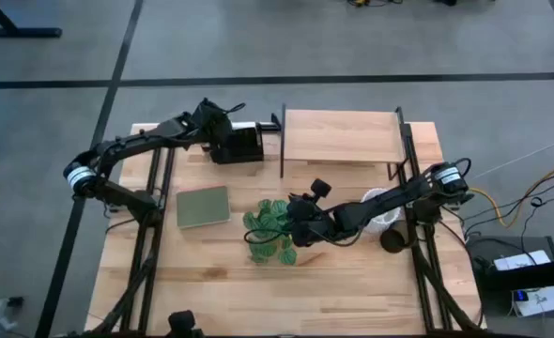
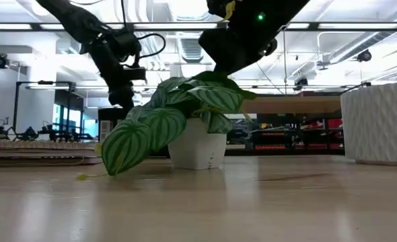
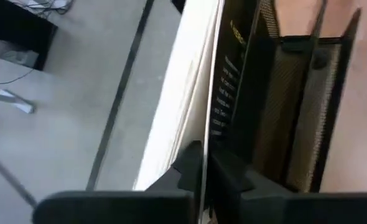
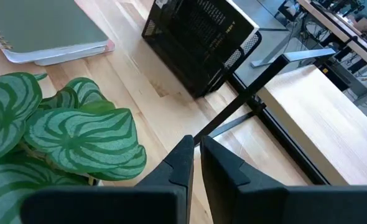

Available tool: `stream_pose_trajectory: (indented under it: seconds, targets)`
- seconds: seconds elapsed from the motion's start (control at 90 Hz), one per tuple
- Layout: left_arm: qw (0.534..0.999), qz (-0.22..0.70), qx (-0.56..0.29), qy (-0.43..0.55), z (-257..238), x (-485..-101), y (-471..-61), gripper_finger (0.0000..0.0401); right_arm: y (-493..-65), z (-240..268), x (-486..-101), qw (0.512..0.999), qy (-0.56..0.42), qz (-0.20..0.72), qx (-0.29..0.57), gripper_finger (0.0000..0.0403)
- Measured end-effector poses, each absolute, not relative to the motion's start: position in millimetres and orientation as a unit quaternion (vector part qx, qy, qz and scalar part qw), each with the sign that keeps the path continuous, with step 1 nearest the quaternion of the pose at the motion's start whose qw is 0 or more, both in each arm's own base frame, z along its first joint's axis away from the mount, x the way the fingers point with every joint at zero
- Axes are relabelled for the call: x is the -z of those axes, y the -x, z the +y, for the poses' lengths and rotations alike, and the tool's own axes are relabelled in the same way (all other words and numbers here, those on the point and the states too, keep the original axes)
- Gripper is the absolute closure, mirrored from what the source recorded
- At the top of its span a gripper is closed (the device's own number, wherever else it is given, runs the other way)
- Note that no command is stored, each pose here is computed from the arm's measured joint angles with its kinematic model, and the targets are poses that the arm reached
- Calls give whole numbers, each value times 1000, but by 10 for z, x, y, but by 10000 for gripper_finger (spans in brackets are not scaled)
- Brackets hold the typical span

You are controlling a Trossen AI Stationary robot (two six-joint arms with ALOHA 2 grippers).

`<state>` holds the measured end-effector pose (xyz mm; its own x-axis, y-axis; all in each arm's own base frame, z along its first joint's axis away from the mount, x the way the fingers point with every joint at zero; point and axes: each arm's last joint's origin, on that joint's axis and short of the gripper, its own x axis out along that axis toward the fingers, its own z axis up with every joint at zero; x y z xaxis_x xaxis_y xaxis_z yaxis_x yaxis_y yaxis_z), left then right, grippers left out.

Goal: Stock shelves
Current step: Remove the black book from the black mesh bookshelf

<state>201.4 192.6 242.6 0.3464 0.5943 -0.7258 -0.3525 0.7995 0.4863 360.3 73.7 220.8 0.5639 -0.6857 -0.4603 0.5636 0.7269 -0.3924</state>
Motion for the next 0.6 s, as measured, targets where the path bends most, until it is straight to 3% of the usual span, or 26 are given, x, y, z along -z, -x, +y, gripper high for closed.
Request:
stream_pose_trajectory:
  seconds: [0.6]
  targets:
    - [831,434,-305,-163,1632,-2772,-1980,397,-3603,736,-2208,878,101,303,356,389]
